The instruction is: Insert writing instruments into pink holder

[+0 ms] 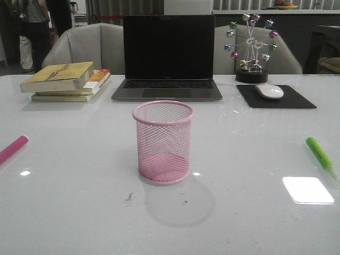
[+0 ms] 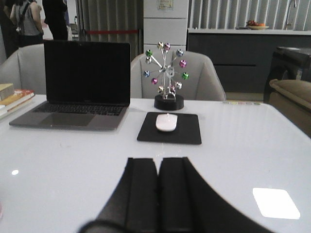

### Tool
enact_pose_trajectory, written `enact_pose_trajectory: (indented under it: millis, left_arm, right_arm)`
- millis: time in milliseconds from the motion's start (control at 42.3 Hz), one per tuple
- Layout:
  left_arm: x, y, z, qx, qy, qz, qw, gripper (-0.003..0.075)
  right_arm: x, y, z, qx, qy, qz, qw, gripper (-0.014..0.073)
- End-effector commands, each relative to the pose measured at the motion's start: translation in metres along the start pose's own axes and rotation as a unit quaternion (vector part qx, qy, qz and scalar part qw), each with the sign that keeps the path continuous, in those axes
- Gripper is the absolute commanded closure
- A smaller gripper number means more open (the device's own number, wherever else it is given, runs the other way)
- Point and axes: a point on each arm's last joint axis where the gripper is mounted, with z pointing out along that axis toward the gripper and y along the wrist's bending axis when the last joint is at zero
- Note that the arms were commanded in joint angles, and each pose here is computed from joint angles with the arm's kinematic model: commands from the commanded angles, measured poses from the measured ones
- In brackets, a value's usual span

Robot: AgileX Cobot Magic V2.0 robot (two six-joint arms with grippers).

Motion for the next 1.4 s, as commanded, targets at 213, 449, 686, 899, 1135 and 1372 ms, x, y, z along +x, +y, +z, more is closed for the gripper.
enact_pose_trajectory:
  millis: [213,449,686,899,1135,1372]
  left_arm:
    - [-0.120,-0.002,-0.017,0.007,-0.115,-0.006,0.993,0.0627]
    - [-0.149,-0.005,0.004,0.021,0.009,-0.003,1.000,0.0627]
    - [-0.120,-0.007,0.033,0.031,0.183,-0.003,0.983,0.0627]
    - [-0.104,-0.007,0.051,0.035,0.267,-0.006,0.963,0.0627]
    - [-0.095,-0.008,0.065,0.036,0.300,-0.010,0.953,0.0613]
    - [-0.093,-0.008,0.069,0.037,0.307,-0.006,0.951,0.0244]
  right_arm:
    - [-0.103,0.004,-0.010,-0.004,-0.077,0.001,0.997,0.0566]
    - [-0.131,0.005,0.014,-0.001,0.039,0.001,0.999,0.0566]
    - [-0.105,0.004,0.044,0.004,0.207,0.001,0.978,0.0566]
    - [-0.083,0.003,0.063,0.008,0.312,0.001,0.950,0.0566]
    - [-0.067,0.003,0.078,0.010,0.376,0.001,0.927,0.0540]
    - [-0.055,0.002,0.088,0.011,0.420,0.001,0.908,0.0128]
